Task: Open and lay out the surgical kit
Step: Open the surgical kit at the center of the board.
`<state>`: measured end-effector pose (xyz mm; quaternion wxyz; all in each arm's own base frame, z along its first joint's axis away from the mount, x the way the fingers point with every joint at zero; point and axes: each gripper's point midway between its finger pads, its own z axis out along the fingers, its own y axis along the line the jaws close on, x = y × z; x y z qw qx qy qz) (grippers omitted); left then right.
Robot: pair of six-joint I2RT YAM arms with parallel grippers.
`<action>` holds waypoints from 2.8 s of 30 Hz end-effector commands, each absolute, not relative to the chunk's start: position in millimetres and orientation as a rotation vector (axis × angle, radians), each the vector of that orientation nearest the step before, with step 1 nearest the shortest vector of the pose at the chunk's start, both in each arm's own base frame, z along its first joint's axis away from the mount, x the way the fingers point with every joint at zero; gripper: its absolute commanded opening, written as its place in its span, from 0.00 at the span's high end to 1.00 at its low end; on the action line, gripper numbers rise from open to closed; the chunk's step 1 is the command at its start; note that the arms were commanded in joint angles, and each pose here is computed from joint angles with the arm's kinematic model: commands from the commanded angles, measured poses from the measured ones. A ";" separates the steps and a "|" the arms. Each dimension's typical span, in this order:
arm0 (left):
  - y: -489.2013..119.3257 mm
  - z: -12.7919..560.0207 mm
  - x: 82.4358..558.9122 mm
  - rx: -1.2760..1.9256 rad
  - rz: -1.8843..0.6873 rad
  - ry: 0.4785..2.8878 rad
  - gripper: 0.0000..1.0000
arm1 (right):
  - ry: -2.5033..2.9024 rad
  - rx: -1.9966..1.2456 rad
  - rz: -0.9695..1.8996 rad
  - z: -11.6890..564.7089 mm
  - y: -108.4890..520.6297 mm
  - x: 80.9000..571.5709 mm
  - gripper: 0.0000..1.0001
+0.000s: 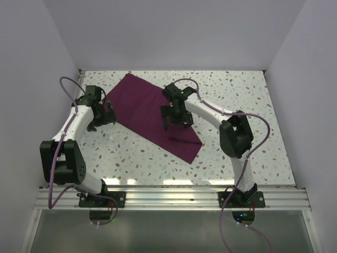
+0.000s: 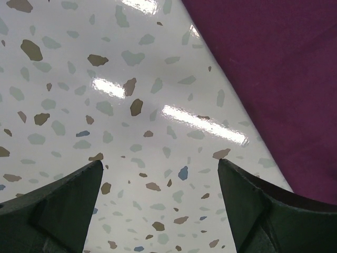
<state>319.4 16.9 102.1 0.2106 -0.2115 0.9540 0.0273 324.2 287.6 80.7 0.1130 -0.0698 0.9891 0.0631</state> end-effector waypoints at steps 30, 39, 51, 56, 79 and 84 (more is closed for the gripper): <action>15.3 101.8 325.3 -0.563 0.067 2.618 0.07 | 2.900 -0.495 -0.037 62.6 300.0 323.5 0.48; 16.4 100.5 323.4 -0.555 0.079 2.620 0.06 | 2.911 -0.576 -0.063 58.9 309.2 309.9 0.48; 15.6 97.8 321.1 -0.562 0.072 2.616 0.07 | 2.900 -0.621 -0.107 60.7 310.7 296.4 0.61; 16.3 100.3 322.3 -0.565 0.071 2.606 0.06 | 2.895 -0.619 -0.127 58.4 310.6 298.6 0.69; 14.6 98.9 322.7 -0.558 0.063 2.614 0.07 | 2.863 -0.580 -0.109 84.4 316.6 308.7 1.00; 15.6 102.1 324.5 -0.553 0.065 2.608 0.06 | 2.812 -0.494 -0.219 97.1 287.5 333.9 1.00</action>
